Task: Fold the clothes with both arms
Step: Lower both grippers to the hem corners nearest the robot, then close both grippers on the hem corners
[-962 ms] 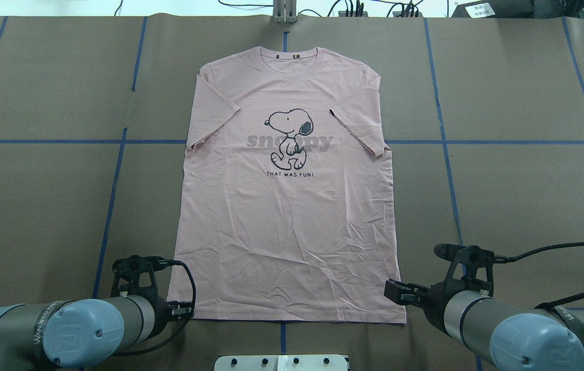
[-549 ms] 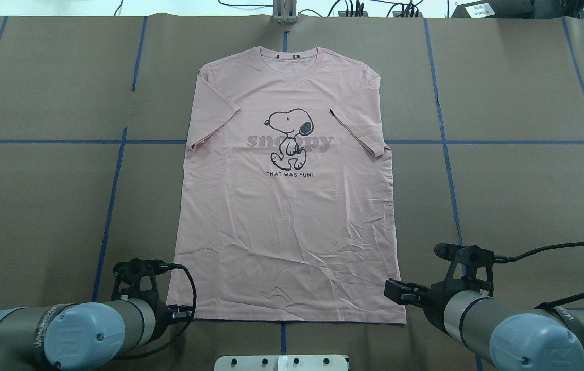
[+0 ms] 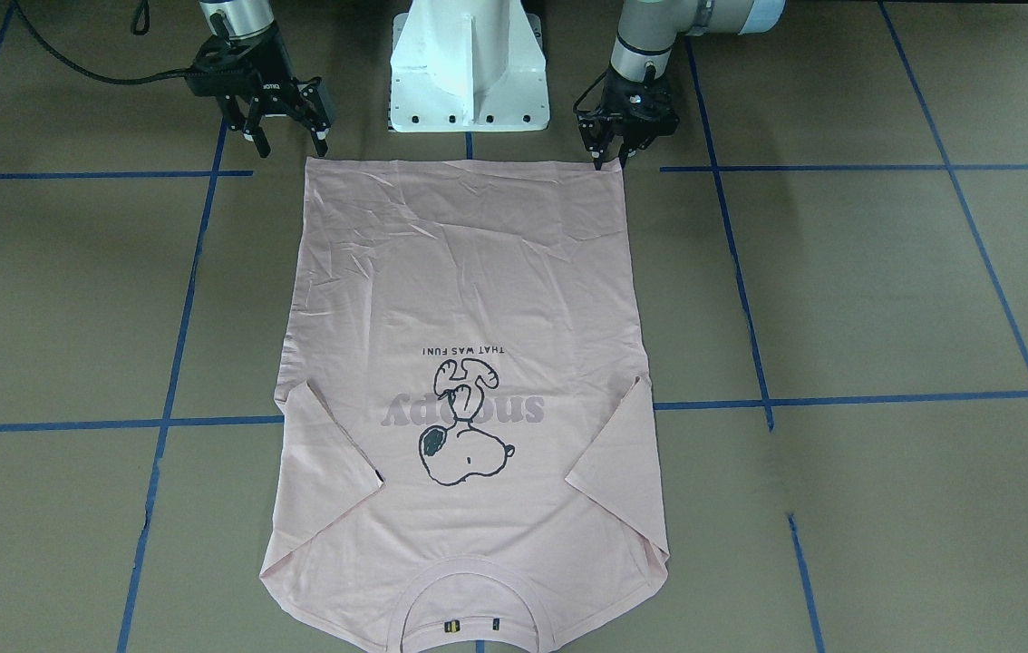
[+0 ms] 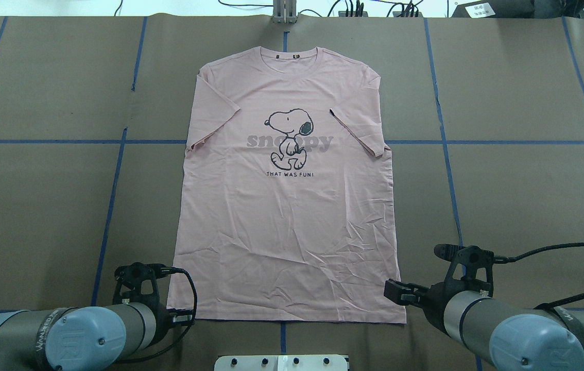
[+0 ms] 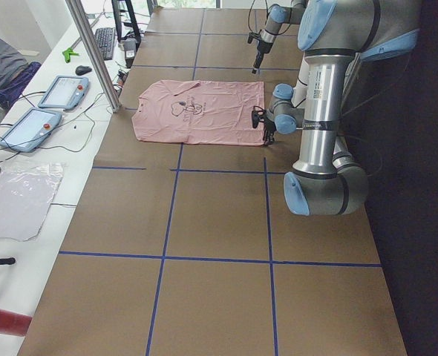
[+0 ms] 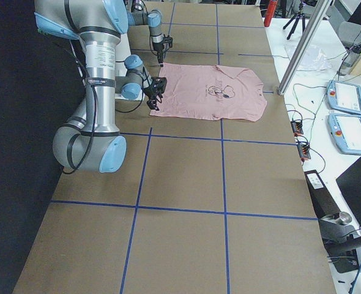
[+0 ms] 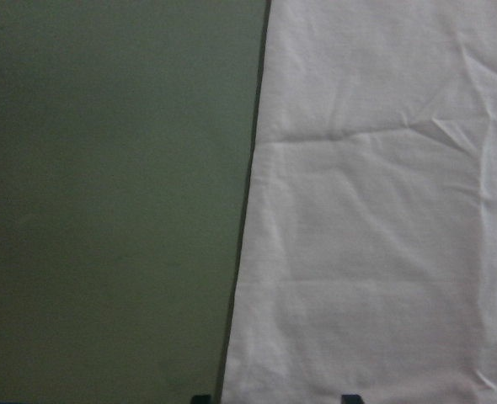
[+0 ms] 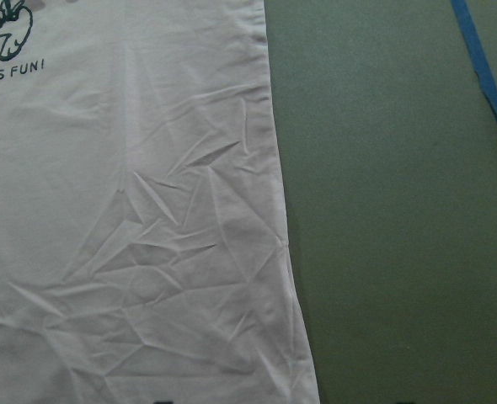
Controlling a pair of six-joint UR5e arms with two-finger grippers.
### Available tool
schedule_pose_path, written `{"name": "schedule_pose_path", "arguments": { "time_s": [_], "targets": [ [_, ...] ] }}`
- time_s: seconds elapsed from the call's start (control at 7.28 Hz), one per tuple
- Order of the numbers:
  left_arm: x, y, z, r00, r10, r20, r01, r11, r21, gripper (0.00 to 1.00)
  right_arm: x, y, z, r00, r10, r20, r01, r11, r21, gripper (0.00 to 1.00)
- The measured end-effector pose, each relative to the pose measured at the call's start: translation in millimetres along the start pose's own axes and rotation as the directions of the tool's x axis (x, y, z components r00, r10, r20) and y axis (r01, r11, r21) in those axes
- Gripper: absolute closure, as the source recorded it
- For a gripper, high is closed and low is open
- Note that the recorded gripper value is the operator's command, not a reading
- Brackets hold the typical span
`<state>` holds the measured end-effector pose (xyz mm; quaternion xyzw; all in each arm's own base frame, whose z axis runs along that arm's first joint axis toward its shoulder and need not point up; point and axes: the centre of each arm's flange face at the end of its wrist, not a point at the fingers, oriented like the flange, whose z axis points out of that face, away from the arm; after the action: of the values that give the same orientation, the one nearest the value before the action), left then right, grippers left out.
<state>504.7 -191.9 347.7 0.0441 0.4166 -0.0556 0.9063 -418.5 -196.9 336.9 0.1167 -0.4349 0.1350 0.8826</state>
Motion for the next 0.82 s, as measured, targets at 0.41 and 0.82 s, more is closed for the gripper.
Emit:
{"name": "schedule_pose_path", "arguments": {
  "time_s": [0.41,0.82],
  "targets": [
    [0.2,-0.7,-0.7,1.0,0.001,-0.001,-0.001,1.0,0.0,1.0,-1.1,2.0,1.5,1.0,-0.002,0.0,0.002,1.0,-0.002,0.11],
    [6.4,-0.9,-5.0,1.0,0.001,-0.016,-0.001,1.0,-0.001,1.0,1.4,23.2,27.6,0.998,0.03,-0.048,-0.03,0.999,0.016,0.31]
  ]
}}
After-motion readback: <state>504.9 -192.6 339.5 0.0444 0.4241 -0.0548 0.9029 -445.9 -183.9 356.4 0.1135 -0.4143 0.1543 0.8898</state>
